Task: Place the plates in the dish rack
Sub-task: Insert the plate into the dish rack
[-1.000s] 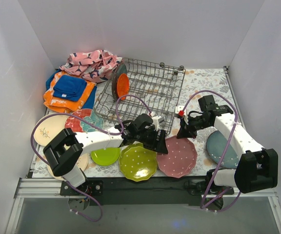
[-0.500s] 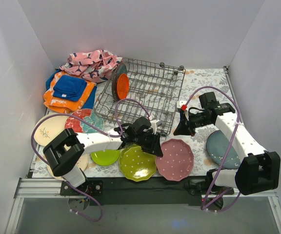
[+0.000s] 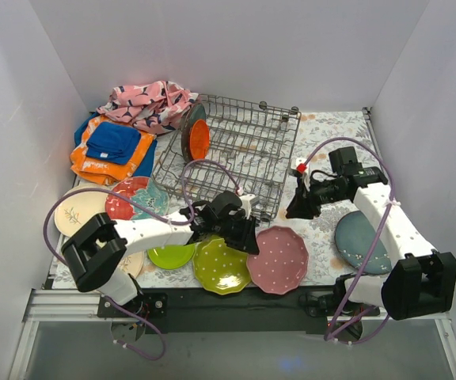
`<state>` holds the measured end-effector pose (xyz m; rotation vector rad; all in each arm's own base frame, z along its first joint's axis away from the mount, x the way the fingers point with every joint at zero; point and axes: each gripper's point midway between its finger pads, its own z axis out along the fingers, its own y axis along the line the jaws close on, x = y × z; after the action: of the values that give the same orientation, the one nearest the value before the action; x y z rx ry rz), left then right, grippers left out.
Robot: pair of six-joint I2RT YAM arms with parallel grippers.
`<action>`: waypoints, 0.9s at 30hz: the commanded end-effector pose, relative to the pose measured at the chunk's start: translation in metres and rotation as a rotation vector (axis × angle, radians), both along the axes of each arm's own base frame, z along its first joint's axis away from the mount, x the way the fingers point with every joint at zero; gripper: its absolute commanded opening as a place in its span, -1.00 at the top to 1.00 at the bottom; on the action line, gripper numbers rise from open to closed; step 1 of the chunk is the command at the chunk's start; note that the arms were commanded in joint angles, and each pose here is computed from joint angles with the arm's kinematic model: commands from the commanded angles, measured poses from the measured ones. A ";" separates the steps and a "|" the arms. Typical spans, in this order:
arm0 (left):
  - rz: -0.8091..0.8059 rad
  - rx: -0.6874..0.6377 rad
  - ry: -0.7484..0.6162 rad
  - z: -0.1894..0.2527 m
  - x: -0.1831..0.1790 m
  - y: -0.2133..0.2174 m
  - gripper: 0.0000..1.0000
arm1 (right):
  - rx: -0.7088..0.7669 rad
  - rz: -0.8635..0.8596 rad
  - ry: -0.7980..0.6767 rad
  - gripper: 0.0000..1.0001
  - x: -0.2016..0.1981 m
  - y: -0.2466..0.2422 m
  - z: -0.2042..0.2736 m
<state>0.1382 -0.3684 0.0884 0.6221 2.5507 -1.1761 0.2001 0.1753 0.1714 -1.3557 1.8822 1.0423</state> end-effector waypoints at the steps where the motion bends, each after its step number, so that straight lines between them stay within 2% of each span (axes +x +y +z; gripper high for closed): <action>1: -0.010 -0.202 -0.171 0.086 0.007 -0.007 1.00 | 0.011 -0.125 -0.109 0.21 0.036 -0.014 0.043; 3: -0.004 -0.205 -0.189 0.094 0.006 -0.002 1.00 | 0.023 -0.162 -0.138 0.08 0.047 -0.017 0.061; 9: 0.017 -0.254 -0.237 0.132 0.004 0.011 1.00 | 0.037 -0.282 -0.190 -0.10 0.075 -0.039 0.096; 20: 0.223 -0.350 -0.316 0.203 0.046 0.053 1.00 | 0.047 -0.463 -0.248 -0.21 0.106 -0.079 0.126; 27: 0.330 -0.383 -0.365 0.241 0.077 0.069 1.00 | 0.053 -0.513 -0.231 -0.25 0.110 -0.089 0.123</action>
<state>0.2039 -0.2982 0.2427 0.3166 2.2089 -1.1327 0.3051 0.0889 0.2835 -0.8777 1.8937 0.6490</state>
